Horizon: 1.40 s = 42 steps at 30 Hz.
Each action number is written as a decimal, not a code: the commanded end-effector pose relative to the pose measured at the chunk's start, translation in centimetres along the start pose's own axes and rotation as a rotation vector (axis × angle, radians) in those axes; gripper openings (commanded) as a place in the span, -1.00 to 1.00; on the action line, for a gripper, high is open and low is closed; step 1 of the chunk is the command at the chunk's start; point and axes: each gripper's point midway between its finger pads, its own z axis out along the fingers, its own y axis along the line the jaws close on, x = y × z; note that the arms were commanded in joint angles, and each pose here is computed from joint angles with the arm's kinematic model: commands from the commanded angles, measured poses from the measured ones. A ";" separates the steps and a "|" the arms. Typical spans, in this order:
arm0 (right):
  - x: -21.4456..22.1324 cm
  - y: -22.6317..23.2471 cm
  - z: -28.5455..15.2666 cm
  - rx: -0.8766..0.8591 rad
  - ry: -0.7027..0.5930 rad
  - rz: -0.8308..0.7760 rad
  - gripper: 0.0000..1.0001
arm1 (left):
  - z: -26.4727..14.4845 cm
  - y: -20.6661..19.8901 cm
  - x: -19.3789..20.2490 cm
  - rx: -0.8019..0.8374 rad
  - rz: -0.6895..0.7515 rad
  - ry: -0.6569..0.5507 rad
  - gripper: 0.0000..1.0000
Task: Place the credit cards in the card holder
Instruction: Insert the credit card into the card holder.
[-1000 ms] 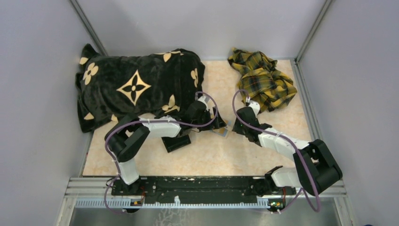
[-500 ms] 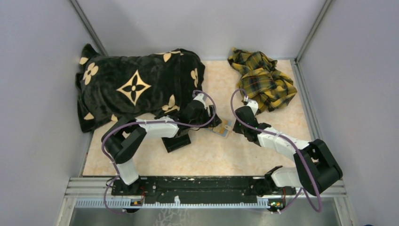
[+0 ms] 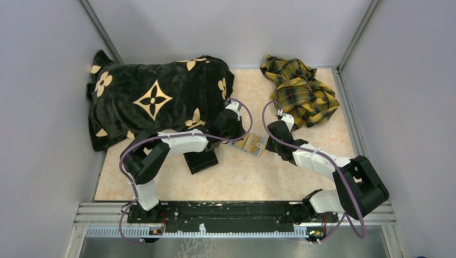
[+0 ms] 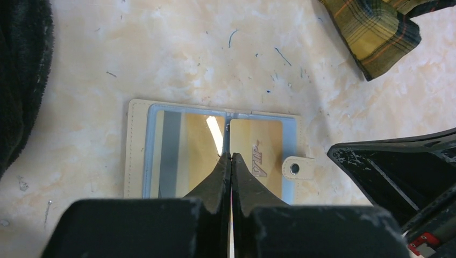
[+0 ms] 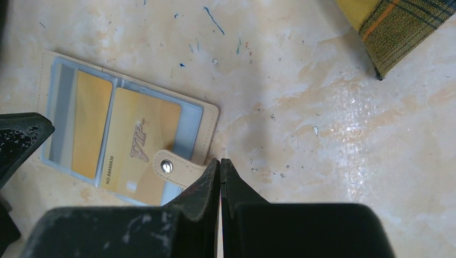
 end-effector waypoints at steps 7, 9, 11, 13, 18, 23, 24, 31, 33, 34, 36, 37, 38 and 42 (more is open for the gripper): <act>-2.4 1.8 0.2 -0.026 -0.068 0.013 -1.00 | 1.2 0.9 1.6 -0.031 0.075 0.078 -1.00; -2.2 1.7 0.4 -0.023 -0.063 0.012 -1.00 | 1.3 1.1 2.0 -0.036 0.081 0.096 -1.00; -1.9 1.7 0.7 -0.021 -0.053 0.010 -1.00 | 1.3 1.2 2.3 -0.040 0.084 0.108 -1.00; -1.8 1.7 0.8 -0.020 -0.049 0.012 -1.00 | 1.4 1.3 2.7 -0.038 0.084 0.121 -1.00; -1.5 1.6 1.0 -0.017 -0.043 0.012 -1.00 | 1.6 1.0 3.5 -0.028 0.091 0.139 -1.00; -1.1 1.6 1.3 -0.022 -0.031 0.015 -1.00 | 1.7 0.5 4.1 -0.014 0.089 0.155 -1.00; -1.0 1.6 1.3 -0.022 -0.030 0.016 -1.00 | 1.7 0.5 4.1 -0.013 0.089 0.155 -1.00; -0.6 1.7 1.6 -0.027 -0.018 0.021 -1.00 | 1.8 0.3 4.8 -0.005 0.089 0.174 -1.00; -0.5 1.7 1.6 -0.029 -0.015 0.022 -1.00 | 1.9 0.3 4.9 -0.004 0.091 0.175 -1.00; -0.5 1.7 1.7 -0.029 -0.014 0.023 -1.00 | 1.9 0.3 5.0 -0.005 0.092 0.179 -1.00; -0.3 1.7 1.7 -0.029 -0.011 0.024 -1.00 | 1.9 0.2 5.1 -0.004 0.090 0.181 -1.00; -0.3 1.7 1.8 -0.029 -0.009 0.024 -1.00 | 2.0 0.2 5.2 -0.003 0.091 0.184 -1.00; -0.2 1.7 1.8 -0.031 -0.007 0.025 -1.00 | 2.0 0.2 5.2 -0.002 0.089 0.186 -1.00; 0.0 1.7 1.9 -0.033 -0.001 0.025 -1.00 | 2.1 -0.1 5.3 0.013 0.087 0.189 -1.00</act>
